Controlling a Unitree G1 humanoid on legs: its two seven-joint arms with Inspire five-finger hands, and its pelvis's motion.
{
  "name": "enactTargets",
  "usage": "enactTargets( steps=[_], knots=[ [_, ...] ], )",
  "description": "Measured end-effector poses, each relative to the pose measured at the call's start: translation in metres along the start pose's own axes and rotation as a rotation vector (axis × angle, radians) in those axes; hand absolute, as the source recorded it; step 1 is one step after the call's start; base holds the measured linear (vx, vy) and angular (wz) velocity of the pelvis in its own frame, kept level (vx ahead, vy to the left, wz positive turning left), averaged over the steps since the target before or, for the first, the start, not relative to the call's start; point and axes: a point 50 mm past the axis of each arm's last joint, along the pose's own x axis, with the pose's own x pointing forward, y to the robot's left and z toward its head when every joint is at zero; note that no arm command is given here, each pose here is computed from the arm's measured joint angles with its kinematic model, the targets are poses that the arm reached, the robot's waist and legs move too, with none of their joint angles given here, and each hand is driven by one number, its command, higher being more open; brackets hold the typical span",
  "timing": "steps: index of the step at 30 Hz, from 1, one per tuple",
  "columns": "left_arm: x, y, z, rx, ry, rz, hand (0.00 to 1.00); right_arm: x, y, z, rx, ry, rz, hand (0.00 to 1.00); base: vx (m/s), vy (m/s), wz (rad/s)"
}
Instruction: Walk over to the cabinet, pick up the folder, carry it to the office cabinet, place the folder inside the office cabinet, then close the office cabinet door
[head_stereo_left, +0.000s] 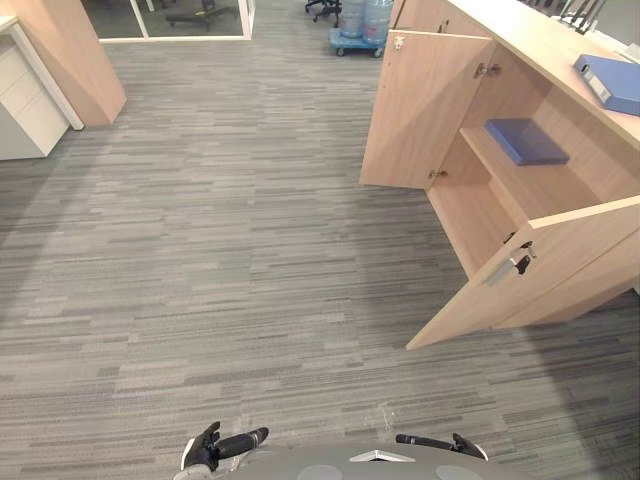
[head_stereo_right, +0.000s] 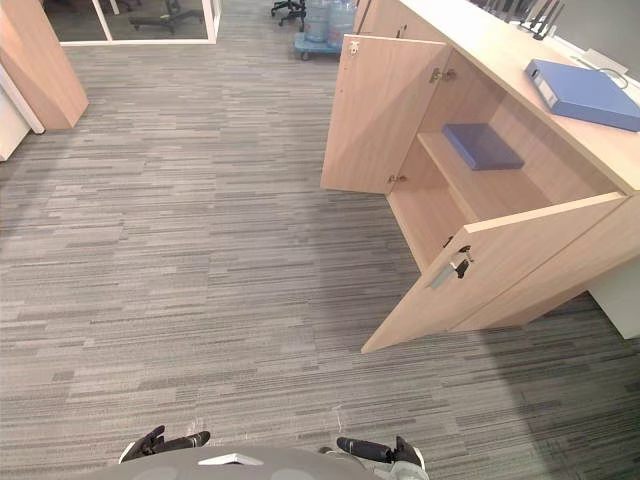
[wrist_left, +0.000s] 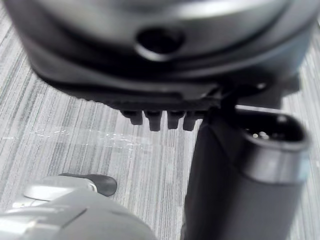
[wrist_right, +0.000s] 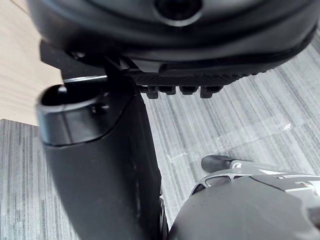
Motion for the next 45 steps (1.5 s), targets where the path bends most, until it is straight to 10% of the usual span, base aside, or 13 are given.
enactTargets(
  steps=[45],
  knots=[
    [0.002,-0.002,0.008,0.197,-0.021,-0.043,1.00,0.001,0.006,0.008,0.001,-0.018,0.018,1.00,-0.03,-0.004,0.02]
  ],
)
